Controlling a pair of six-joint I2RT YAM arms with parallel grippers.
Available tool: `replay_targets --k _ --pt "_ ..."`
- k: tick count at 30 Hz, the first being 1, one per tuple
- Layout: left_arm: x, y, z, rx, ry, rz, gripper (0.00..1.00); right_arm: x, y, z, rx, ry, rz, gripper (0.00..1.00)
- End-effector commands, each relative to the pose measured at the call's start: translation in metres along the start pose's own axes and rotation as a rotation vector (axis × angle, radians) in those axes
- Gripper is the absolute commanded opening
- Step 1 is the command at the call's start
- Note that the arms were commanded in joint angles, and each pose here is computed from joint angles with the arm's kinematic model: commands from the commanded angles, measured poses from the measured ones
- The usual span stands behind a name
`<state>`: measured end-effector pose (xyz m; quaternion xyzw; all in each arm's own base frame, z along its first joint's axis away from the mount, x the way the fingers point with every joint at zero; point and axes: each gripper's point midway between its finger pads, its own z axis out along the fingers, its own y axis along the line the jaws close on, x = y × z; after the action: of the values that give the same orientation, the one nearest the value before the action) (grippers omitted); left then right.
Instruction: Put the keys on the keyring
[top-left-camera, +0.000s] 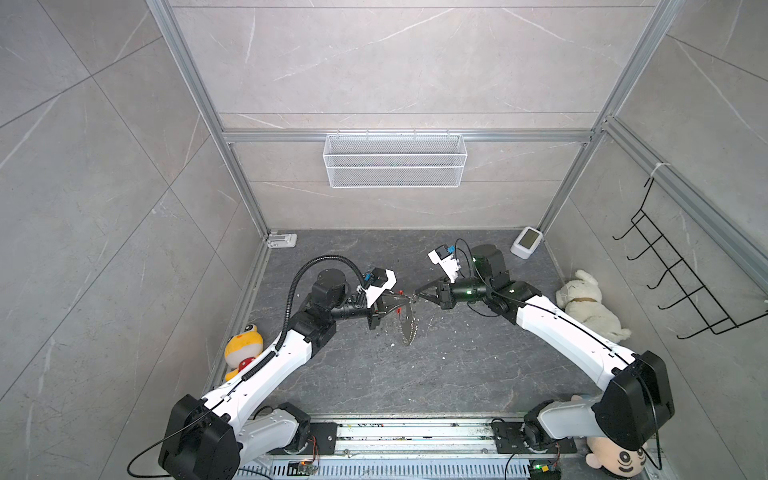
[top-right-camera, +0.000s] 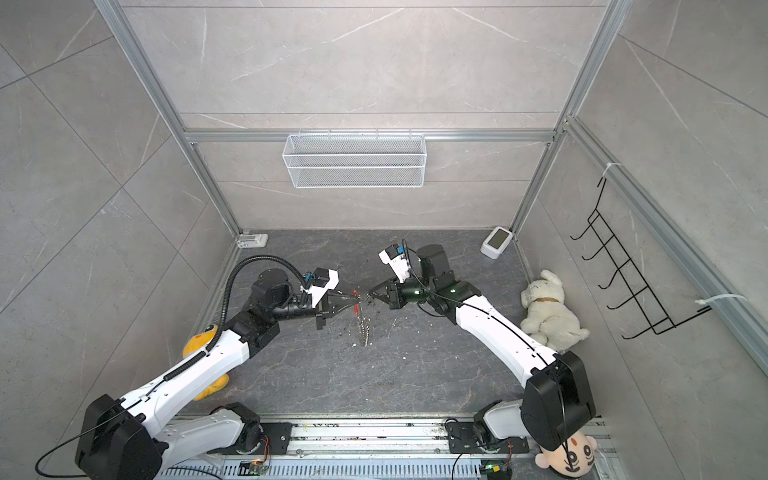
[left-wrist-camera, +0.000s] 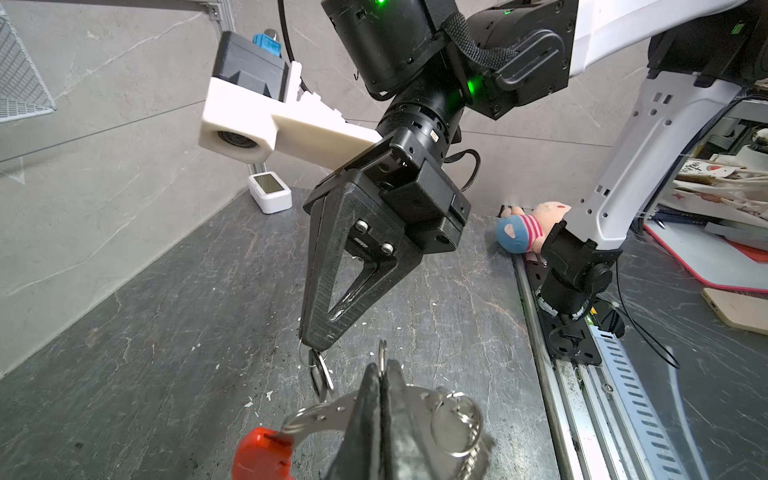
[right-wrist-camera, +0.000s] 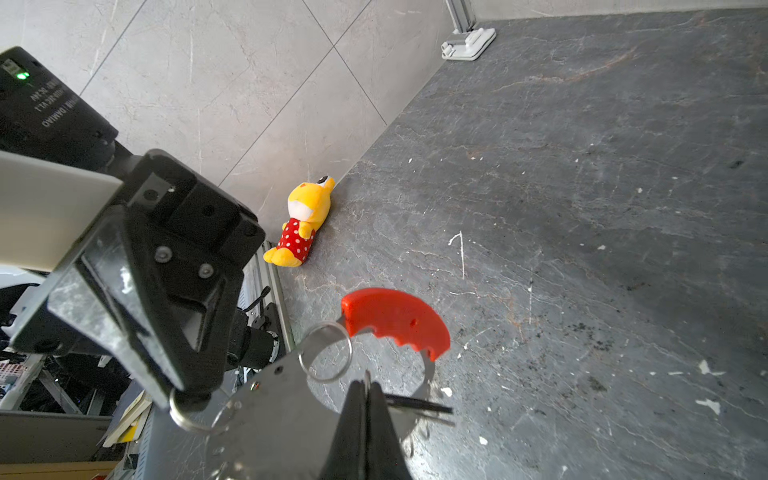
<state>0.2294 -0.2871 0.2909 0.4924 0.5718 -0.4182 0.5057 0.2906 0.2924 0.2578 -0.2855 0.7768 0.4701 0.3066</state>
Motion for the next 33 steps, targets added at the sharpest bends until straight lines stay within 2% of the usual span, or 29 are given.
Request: replay_targets --k 1,9,14,25,33 --pt "-0.034 -0.004 -0.004 0.015 -0.077 0.079 0.00 -0.007 0.016 -0.010 -0.028 -0.035 -0.040 0.00" --pt "-0.033 0.012 -0.006 -0.084 -0.057 0.051 0.00 -0.007 0.046 -0.022 -0.139 -0.031 -0.071 0.00" --pt "-0.029 0.016 -0.001 -0.084 -0.043 0.031 0.00 -0.005 0.058 -0.019 -0.179 -0.002 -0.085 0.00" --pt "-0.028 0.010 0.004 -0.044 -0.041 0.035 0.00 -0.019 0.052 -0.012 -0.136 -0.018 -0.108 0.00" --pt "-0.027 -0.001 0.002 -0.004 -0.050 0.098 0.00 -0.020 0.041 -0.006 -0.101 -0.014 -0.095 0.00"
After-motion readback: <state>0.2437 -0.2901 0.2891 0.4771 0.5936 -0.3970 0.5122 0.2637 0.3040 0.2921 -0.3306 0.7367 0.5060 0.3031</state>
